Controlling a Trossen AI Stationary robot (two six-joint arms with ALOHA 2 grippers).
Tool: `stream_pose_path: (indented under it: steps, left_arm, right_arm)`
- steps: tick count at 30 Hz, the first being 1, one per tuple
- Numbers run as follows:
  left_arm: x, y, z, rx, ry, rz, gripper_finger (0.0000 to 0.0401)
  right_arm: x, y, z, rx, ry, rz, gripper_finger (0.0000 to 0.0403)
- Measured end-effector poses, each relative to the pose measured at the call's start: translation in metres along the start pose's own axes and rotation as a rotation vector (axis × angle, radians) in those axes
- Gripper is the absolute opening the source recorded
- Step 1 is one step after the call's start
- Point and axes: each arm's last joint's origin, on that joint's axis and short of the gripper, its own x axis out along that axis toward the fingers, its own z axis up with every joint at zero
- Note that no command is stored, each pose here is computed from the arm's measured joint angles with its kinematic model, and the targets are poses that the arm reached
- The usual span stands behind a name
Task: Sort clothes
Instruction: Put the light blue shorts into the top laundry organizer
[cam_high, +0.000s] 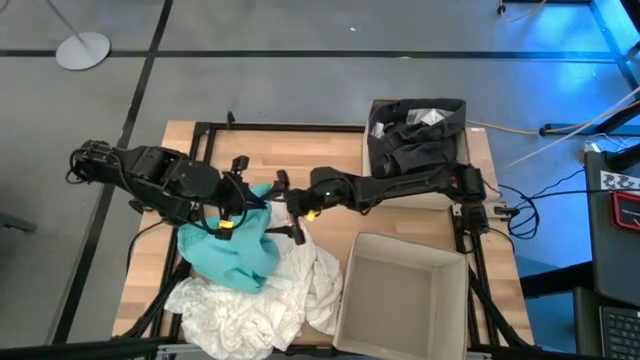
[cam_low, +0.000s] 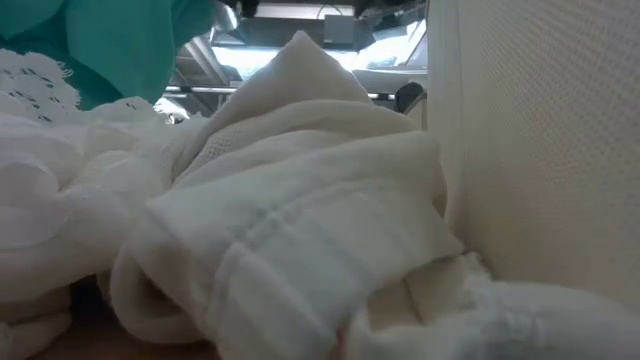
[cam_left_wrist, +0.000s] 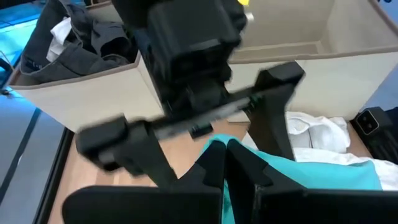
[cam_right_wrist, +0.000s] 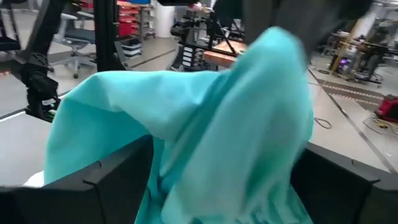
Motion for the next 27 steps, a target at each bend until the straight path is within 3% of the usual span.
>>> stream_pose_path:
  steps: [6, 10, 15, 23, 27]
  left_arm:
    - [0.003, -0.001, 0.000, 0.013, 0.010, -0.002, 0.0000]
    - [0.007, -0.002, 0.000, 0.016, 0.020, -0.007, 0.0000]
    - [0.009, -0.003, 0.000, 0.008, 0.030, -0.010, 0.0000]
    - [0.009, -0.003, 0.000, -0.018, 0.025, 0.001, 0.0012]
    - [0.006, -0.002, 0.001, -0.062, 0.012, -0.001, 0.0044]
  right_arm:
    - [0.024, 0.000, -0.008, 0.022, -0.029, 0.026, 0.0352]
    - [0.037, 0.003, -0.010, 0.016, -0.048, 0.035, 0.0326]
    - [0.046, 0.005, -0.018, 0.015, -0.047, 0.025, 0.0236]
    - [0.045, 0.002, -0.022, 0.020, 0.018, -0.078, 0.0021]
    - [0.043, 0.002, -0.020, 0.002, 0.026, -0.083, 0.0029]
